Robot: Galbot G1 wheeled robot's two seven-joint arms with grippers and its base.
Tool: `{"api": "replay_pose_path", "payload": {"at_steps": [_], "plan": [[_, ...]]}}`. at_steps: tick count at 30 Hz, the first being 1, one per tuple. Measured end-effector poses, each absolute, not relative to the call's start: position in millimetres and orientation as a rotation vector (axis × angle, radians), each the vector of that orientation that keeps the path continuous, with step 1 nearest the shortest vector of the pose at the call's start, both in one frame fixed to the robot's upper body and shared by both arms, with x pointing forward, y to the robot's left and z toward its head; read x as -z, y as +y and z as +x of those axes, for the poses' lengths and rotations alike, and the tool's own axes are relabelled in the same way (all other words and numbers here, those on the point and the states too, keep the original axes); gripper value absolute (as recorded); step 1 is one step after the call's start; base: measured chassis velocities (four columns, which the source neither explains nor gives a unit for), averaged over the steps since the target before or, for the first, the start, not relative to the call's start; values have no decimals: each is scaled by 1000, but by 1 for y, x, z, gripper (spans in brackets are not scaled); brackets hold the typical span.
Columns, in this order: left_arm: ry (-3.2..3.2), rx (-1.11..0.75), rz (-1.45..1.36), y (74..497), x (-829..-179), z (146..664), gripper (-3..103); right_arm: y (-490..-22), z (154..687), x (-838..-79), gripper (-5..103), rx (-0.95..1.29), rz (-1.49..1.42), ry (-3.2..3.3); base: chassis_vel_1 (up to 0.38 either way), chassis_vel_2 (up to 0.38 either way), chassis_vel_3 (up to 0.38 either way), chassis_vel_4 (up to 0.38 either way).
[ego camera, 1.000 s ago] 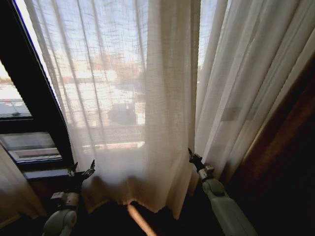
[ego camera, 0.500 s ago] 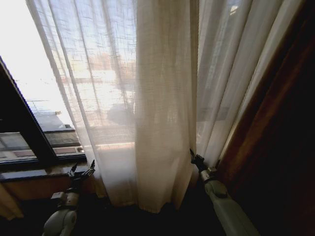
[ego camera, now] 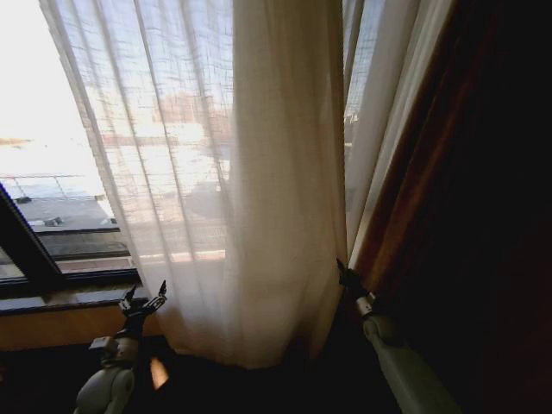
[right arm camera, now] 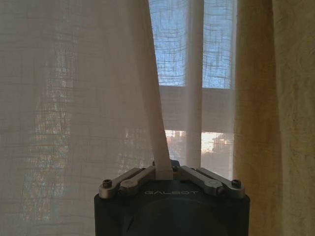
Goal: Open the curtains by pulling them apart, changing their state from closed to fully open.
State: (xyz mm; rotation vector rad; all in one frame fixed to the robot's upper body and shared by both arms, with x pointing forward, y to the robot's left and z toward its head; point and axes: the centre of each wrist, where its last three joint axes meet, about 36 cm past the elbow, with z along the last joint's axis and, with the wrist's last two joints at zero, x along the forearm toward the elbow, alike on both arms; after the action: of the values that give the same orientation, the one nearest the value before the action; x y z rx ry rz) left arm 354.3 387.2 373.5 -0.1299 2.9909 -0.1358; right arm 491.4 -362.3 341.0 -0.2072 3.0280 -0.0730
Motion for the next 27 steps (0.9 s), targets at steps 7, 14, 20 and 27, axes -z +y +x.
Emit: {"api": "replay_pose_path", "payload": {"at_steps": [7, 14, 20, 27], "plan": [[2991, 136, -130, 387, -374, 354, 100, -359, 484, -338, 0, 37, -206, 3004, -347, -348, 332, 359], [2991, 136, -130, 387, -374, 354, 100, -351, 482, -342, 0, 16, -243, 2956, -291, -285, 314, 290], [2991, 136, -129, 387, -374, 354, 100, -349, 478, -349, 0, 6, -247, 2942, -53, -70, 73, 36], [2991, 135, -131, 388, -374, 354, 100, -351, 473, -350, 0, 53, -264, 2934, 14, 12, -11, -18]]}}
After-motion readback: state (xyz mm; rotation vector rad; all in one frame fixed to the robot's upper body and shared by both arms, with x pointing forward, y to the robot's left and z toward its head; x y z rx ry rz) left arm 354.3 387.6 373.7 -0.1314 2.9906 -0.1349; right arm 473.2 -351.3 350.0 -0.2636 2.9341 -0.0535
